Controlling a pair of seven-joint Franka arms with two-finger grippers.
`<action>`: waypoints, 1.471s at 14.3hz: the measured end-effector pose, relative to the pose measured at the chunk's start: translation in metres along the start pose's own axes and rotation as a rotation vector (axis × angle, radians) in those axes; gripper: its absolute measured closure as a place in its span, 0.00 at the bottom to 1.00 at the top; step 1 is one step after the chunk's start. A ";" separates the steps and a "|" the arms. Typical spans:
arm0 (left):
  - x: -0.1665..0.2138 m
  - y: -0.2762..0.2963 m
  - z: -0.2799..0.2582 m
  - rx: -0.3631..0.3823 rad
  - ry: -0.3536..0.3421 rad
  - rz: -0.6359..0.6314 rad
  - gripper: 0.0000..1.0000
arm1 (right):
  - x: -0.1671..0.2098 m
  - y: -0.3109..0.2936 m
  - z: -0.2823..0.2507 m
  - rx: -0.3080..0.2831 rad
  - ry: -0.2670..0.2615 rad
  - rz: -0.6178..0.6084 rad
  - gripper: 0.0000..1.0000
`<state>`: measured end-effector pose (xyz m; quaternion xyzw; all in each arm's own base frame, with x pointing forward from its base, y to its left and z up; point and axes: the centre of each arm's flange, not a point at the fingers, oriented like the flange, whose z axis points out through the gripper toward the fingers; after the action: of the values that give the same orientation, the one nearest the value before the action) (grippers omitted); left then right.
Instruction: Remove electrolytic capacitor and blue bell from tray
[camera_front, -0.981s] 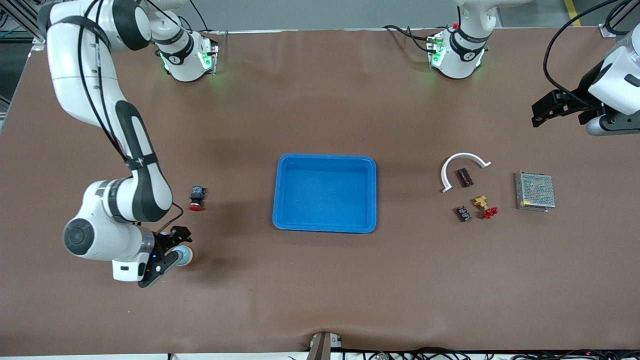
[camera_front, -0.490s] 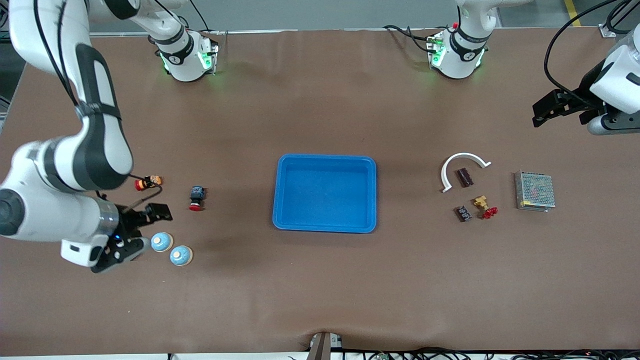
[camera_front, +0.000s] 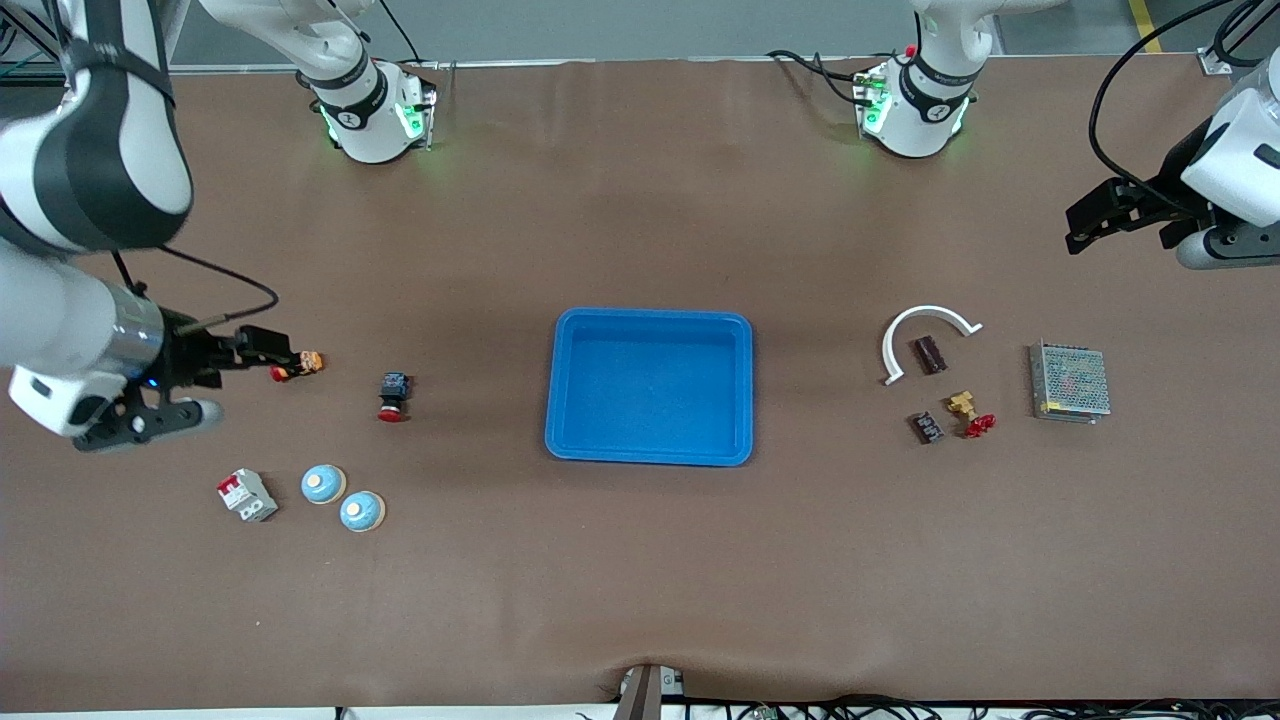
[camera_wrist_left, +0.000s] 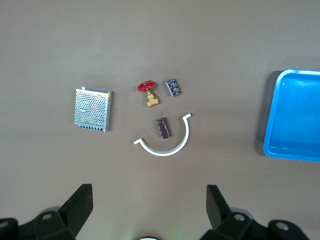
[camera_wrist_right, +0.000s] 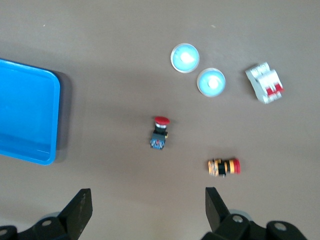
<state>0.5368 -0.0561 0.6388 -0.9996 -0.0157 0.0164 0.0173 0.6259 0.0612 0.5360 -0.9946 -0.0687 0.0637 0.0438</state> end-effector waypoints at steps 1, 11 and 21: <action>0.000 0.000 0.000 0.000 0.000 0.000 0.00 | -0.015 0.005 -0.013 -0.014 0.014 0.030 0.00; 0.000 0.001 0.000 0.000 0.000 0.001 0.00 | -0.091 0.066 -0.044 -0.032 0.063 0.156 0.00; 0.000 0.000 0.000 0.000 0.000 0.000 0.00 | -0.097 0.074 -0.050 -0.063 0.075 0.167 0.00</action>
<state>0.5369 -0.0559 0.6390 -0.9996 -0.0157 0.0163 0.0173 0.5473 -0.0290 0.5897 -0.9995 0.0143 0.0276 0.0095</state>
